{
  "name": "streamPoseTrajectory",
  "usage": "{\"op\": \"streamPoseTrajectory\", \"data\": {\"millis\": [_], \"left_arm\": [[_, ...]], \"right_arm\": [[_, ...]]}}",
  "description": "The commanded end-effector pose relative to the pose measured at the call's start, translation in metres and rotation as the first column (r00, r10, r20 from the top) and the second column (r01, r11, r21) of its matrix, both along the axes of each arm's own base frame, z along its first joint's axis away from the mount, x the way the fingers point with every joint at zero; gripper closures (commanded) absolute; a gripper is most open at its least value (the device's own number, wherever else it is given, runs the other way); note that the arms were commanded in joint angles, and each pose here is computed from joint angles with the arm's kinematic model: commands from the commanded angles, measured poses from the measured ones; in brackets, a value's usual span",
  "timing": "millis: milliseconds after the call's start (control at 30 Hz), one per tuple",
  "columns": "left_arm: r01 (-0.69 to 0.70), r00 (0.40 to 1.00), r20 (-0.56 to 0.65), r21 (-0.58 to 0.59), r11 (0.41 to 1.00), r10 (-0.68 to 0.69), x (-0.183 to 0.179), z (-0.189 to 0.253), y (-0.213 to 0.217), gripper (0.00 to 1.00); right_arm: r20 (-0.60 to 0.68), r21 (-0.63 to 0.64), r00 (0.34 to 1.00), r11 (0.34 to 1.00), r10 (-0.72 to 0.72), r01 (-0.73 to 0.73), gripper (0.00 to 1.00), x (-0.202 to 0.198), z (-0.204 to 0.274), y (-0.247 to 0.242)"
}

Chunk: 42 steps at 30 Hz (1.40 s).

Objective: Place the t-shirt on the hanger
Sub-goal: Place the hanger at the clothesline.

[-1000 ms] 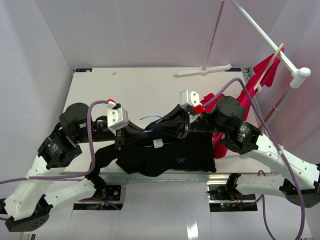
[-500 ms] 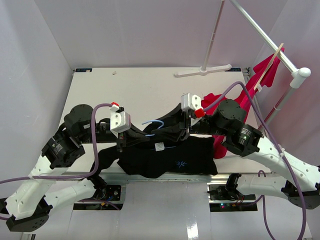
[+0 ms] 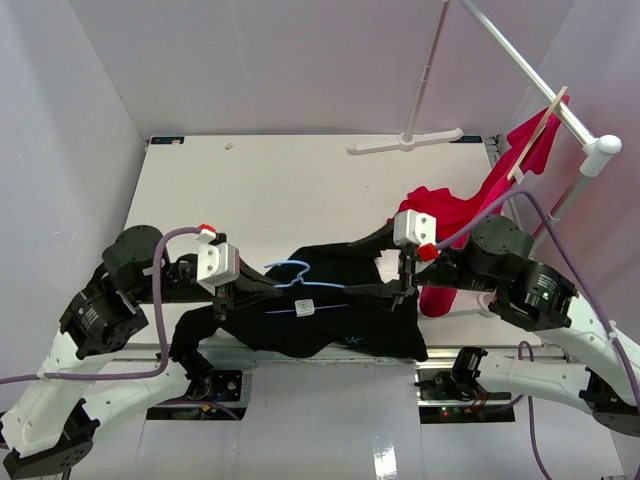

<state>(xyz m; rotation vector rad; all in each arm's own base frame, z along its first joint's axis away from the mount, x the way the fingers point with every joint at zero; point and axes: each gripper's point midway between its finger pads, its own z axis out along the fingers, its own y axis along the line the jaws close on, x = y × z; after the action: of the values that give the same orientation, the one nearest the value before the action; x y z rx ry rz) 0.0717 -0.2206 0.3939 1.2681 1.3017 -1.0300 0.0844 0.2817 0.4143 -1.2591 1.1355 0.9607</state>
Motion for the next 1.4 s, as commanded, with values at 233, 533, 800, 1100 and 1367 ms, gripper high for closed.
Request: {"op": "streamPoseTrajectory", "data": {"millis": [233, 533, 800, 1100, 1367], "left_arm": [[0.04, 0.998, 0.056, -0.045, 0.998, -0.038, -0.016, 0.021, 0.009, 1.0], [0.05, 0.998, 0.035, -0.034, 0.998, -0.048, -0.014, 0.014, 0.005, 1.0], [0.033, 0.999, 0.036, -0.06, 0.998, -0.031, -0.009, 0.021, 0.002, 0.99], [-0.339, 0.939, 0.002, -0.131, 0.931, 0.343, 0.058, 0.037, 0.011, 0.02], [-0.711, 0.704, -0.15, -0.153, 0.687, 0.694, 0.112, 0.048, 0.053, 0.02]], "right_arm": [[-0.1, -0.204, 0.988, 0.97, 0.114, -0.133, 0.27, -0.021, -0.043, -0.002], [-0.117, -0.245, 0.99, 0.963, 0.085, -0.112, 0.6, -0.018, -0.062, -0.006], [-0.148, -0.22, 0.988, 0.972, 0.045, -0.077, 0.92, -0.021, -0.062, -0.018], [-0.178, -0.151, 0.94, 0.952, -0.293, 0.268, 0.92, 0.041, -0.022, -0.008], [-0.264, -0.033, 0.777, 0.81, -0.572, 0.585, 0.92, 0.091, 0.015, -0.028]]}}
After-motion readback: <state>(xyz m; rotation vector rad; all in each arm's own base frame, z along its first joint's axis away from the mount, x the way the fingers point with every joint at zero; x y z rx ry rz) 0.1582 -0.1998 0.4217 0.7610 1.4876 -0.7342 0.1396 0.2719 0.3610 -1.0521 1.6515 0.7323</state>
